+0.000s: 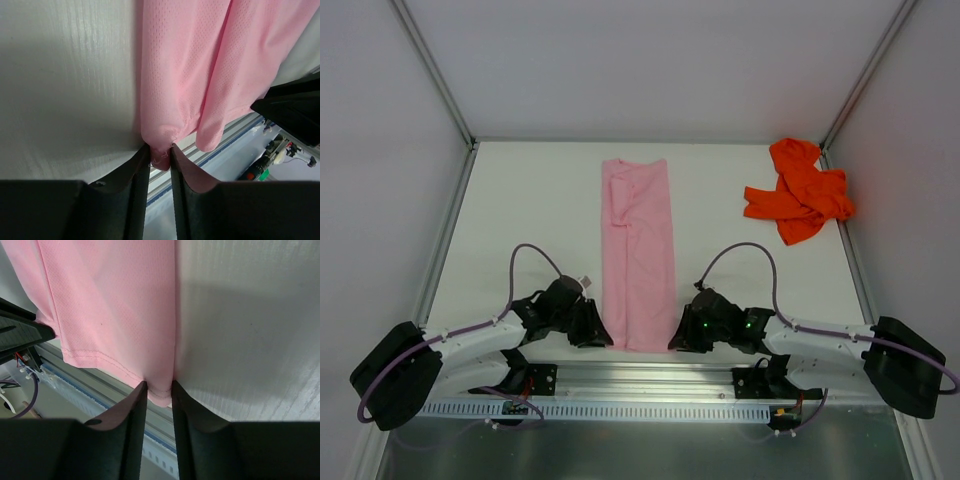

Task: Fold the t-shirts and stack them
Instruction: Grab the bottom of the folded rectangular tshirt with both arms, then fold the folded rectangular tshirt in 1/3 of the way

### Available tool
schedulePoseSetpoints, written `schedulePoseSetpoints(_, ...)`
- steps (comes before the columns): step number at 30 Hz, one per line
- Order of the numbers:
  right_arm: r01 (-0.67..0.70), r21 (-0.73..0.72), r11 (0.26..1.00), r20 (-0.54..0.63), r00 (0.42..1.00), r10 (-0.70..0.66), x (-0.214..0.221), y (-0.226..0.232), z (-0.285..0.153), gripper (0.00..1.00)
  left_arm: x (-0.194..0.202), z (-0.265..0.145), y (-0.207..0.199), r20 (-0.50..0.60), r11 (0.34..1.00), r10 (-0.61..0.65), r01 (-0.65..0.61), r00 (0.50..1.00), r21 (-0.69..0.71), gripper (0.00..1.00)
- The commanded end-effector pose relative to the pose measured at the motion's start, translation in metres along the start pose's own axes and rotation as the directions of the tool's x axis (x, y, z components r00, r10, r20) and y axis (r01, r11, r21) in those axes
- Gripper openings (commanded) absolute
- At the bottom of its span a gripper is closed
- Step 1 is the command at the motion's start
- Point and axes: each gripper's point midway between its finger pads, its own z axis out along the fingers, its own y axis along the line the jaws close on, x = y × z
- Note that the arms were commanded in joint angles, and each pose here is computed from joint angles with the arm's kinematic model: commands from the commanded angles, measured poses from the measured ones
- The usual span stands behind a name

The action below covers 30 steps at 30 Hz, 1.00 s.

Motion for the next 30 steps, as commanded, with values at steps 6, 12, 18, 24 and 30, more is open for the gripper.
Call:
schedulePoseSetpoints(6, 0.005, 0.139, 0.99, -0.011, 1.0, -0.004, 0.008, -0.034, 0.009, 0.09, 0.007, 0.007, 0.028, -0.011, 0.996, -0.005, 0.004, 1.0, -0.092, 0.0)
schedulePoseSetpoints(12, 0.004, 0.133, 0.991, 0.015, 1.0, -0.006, 0.003, -0.031, 0.004, 0.01, 0.001, -0.005, 0.022, 0.02, 0.994, 0.028, -0.025, 0.999, -0.104, 0.0)
schedulePoseSetpoints(18, 0.05, 0.115, 0.992, 0.06, 0.997, -0.057, -0.013, -0.008, -0.01, 0.01, -0.015, -0.025, 0.001, 0.081, 0.99, 0.104, -0.095, 0.991, -0.105, 0.0)
schedulePoseSetpoints(24, 0.132, 0.144, 0.981, 0.169, 0.973, -0.156, -0.048, 0.024, -0.034, 0.01, -0.038, -0.036, -0.024, 0.154, 0.981, 0.171, -0.154, 0.973, -0.116, 0.0)
schedulePoseSetpoints(30, 0.134, 0.136, 0.982, 0.246, 0.955, -0.165, -0.087, 0.046, -0.05, 0.01, -0.067, -0.06, -0.053, 0.245, 0.963, 0.246, -0.209, 0.938, -0.167, 0.0)
